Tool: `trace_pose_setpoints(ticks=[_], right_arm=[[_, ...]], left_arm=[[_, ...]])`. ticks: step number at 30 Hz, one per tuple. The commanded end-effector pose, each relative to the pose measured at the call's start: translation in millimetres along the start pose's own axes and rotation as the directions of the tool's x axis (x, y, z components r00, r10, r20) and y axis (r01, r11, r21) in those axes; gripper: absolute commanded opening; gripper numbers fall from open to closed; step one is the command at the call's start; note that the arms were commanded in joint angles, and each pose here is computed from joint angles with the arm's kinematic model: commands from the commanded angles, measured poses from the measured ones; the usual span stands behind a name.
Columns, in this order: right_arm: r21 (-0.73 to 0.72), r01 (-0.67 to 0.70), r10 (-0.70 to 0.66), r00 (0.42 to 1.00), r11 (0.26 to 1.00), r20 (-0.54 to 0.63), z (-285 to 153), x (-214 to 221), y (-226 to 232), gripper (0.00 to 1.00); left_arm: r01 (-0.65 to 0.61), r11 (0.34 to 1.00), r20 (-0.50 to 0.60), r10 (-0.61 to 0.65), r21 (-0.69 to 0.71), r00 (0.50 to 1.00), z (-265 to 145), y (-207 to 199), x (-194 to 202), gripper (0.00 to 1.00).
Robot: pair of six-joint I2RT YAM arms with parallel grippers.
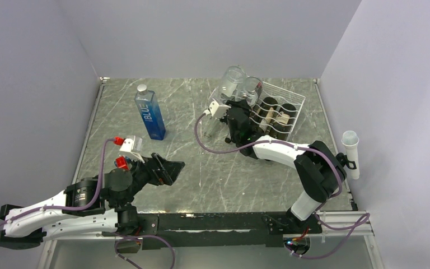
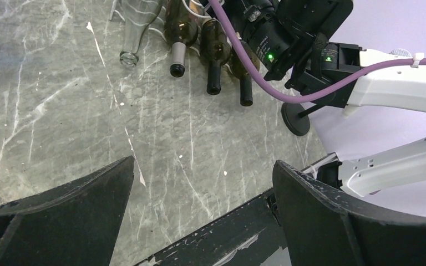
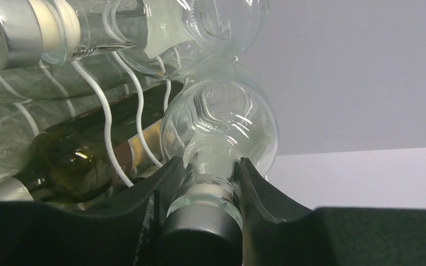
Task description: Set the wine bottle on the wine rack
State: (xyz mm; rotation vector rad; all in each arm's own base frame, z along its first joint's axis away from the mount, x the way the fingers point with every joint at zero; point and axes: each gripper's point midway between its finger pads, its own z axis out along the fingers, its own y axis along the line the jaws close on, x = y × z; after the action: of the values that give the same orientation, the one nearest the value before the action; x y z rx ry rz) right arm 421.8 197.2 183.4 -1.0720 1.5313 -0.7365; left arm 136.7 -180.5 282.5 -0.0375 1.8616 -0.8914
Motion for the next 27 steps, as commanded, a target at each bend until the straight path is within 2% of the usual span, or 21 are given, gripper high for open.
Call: trace_pose_setpoints(ticks=[1, 10, 16, 18, 20, 27], right_arm=[[-0.388, -0.018, -0.023, 0.995, 0.922, -0.101, -28.9, 32.0, 125.2, 0.39], [-0.402, -0.011, -0.045, 0.991, 0.915, -0.129, -33.3, 45.4, 142.1, 0.55], [-0.404, -0.021, -0.040, 0.989, 0.915, -0.141, -33.1, 48.7, 145.2, 0.60], [-0.406, -0.024, -0.038, 0.989, 0.914, -0.145, -33.6, 49.0, 145.8, 0.74], [-0.402, -0.026, -0.038, 0.988, 0.915, -0.150, -33.1, 49.4, 144.4, 0.98], [-0.345, -0.047, 0.000, 0.991, 0.937, -0.133, -32.3, 34.5, 118.9, 1.00]], left_arm=[[0.020, 0.998, 0.039, -0.022, 0.057, 0.999, -6.3, -13.7, -18.4, 0.99], [0.021, 0.999, 0.040, -0.023, 0.046, 0.999, -8.1, -11.2, -20.2, 0.99], [0.031, 0.998, 0.047, -0.034, 0.054, 0.998, -11.4, -9.5, -22.6, 0.99], [0.035, 0.998, 0.047, -0.037, 0.054, 0.998, -12.4, -8.5, -22.9, 0.99], [0.037, 0.998, 0.049, -0.039, 0.054, 0.998, -13.0, -8.0, -23.5, 0.99], [0.036, 0.998, 0.053, -0.039, 0.060, 0.998, -13.7, -9.5, -25.7, 0.99]])
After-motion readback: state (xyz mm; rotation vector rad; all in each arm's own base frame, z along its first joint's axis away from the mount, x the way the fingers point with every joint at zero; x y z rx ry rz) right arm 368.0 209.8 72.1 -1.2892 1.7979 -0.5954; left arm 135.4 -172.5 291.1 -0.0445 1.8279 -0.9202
